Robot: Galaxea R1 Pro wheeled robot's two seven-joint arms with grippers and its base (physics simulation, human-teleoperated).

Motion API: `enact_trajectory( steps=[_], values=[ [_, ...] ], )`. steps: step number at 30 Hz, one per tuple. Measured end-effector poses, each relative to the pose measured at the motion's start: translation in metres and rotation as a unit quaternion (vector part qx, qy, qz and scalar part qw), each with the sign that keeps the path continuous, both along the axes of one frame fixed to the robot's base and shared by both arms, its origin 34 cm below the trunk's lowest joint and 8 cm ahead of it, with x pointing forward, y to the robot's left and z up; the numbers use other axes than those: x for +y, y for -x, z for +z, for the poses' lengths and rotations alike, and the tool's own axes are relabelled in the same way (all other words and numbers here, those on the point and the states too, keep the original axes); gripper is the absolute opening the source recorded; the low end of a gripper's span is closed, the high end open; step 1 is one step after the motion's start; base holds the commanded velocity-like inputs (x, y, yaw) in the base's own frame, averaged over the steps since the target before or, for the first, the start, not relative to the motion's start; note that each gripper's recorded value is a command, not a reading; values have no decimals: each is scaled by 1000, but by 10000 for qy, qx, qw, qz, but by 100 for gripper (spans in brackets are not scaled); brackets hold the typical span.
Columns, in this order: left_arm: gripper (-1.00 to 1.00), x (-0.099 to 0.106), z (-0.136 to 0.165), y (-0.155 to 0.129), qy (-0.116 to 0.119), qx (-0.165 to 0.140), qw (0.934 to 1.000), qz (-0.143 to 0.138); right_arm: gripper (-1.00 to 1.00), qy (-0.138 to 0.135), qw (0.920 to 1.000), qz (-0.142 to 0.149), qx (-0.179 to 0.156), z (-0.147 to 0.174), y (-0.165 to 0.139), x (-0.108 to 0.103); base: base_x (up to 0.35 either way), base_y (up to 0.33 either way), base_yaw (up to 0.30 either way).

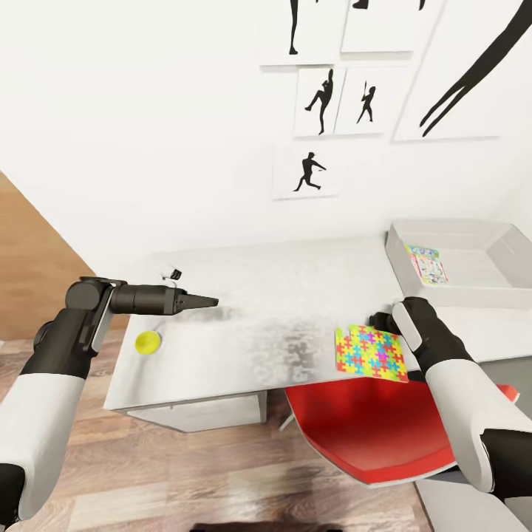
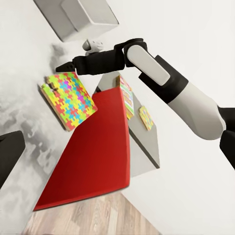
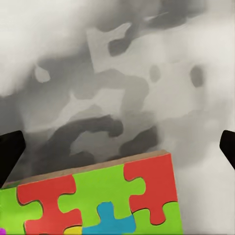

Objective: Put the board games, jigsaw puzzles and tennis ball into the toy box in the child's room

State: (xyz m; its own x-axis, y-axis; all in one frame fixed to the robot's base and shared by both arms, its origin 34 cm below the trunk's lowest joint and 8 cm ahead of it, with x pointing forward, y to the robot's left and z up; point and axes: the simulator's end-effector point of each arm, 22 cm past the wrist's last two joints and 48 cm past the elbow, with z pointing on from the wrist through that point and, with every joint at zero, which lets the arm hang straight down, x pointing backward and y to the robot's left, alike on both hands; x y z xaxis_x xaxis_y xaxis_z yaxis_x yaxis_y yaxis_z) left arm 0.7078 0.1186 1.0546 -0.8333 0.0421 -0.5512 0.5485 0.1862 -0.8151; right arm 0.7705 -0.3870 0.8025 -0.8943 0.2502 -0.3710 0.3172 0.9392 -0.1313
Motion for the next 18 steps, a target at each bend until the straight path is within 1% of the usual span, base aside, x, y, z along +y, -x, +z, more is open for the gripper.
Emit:
enact_trajectory(
  steps=[8,11,18],
  values=[
    [100,0,0,0,0,1,10000,0,100,-79,10000,-27,-25,-1,-1,3,-50,3,0],
    [100,0,0,0,0,0,10000,0,100,-79,10000,-27,-27,-1,-1,3,-13,0,0],
    [100,0,0,0,1,1,10000,0,100,-97,9999,-34,-41,-1,-1,4,-74,0,0]
  ],
)
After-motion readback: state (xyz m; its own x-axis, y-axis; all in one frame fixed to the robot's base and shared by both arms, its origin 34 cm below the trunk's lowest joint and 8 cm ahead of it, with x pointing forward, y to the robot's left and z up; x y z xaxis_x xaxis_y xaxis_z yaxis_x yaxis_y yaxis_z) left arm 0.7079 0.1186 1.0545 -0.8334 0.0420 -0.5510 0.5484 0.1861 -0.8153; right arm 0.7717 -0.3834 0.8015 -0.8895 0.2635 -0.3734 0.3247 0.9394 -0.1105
